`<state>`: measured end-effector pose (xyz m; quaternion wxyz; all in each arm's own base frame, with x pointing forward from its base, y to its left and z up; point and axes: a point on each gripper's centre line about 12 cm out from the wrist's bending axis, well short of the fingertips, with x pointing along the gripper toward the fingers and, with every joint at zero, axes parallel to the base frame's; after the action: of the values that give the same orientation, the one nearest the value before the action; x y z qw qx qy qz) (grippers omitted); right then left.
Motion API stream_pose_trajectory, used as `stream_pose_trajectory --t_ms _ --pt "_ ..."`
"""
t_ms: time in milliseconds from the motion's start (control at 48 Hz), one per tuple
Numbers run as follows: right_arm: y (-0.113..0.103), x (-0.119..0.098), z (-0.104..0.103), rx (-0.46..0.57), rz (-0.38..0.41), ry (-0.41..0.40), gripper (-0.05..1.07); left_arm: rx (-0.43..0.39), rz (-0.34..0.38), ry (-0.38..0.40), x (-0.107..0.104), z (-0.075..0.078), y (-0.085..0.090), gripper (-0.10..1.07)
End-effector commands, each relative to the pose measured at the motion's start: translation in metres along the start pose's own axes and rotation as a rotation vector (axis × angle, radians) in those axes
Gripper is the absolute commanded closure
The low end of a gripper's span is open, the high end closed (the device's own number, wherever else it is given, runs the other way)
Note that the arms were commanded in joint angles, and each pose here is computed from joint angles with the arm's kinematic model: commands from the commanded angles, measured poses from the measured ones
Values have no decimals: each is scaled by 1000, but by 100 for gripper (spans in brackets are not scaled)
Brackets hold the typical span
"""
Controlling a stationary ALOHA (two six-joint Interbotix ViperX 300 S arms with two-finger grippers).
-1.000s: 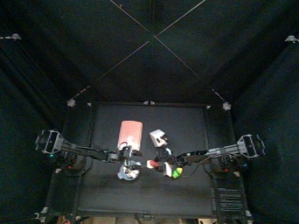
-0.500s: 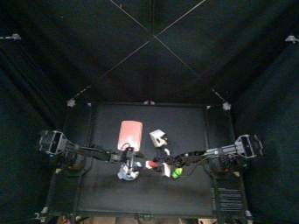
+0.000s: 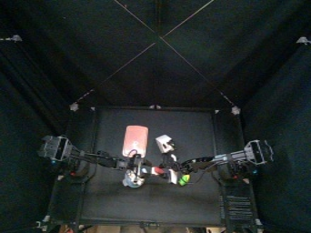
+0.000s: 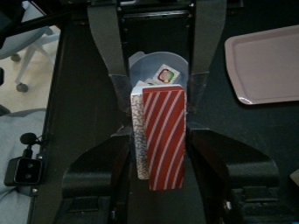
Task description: Hand over salmon sushi
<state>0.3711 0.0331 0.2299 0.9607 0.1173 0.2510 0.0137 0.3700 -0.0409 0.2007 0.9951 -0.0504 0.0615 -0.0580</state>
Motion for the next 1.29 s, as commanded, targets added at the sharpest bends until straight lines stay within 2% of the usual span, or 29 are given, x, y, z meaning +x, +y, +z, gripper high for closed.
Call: stream_pose_trajectory --t_ms 0,188,292,583,708,1271 --pt "3 -4 14 -1 11 -40 47 11 -11 -36 4 11 -2 18" --pt "3 -4 14 7 10 -38 46 38 -30 -39 3 12 -4 32" --pt "2 -3 13 12 9 -35 42 48 -36 -38 3 12 -3 40" --pt "3 -3 15 32 10 -39 10 46 -28 -34 1 11 -1 45" --pt "3 -5 15 47 11 -42 1 44 -21 -34 -3 10 1 45" --pt "4 -9 19 50 16 -57 0 42 6 -36 -25 10 10 45"
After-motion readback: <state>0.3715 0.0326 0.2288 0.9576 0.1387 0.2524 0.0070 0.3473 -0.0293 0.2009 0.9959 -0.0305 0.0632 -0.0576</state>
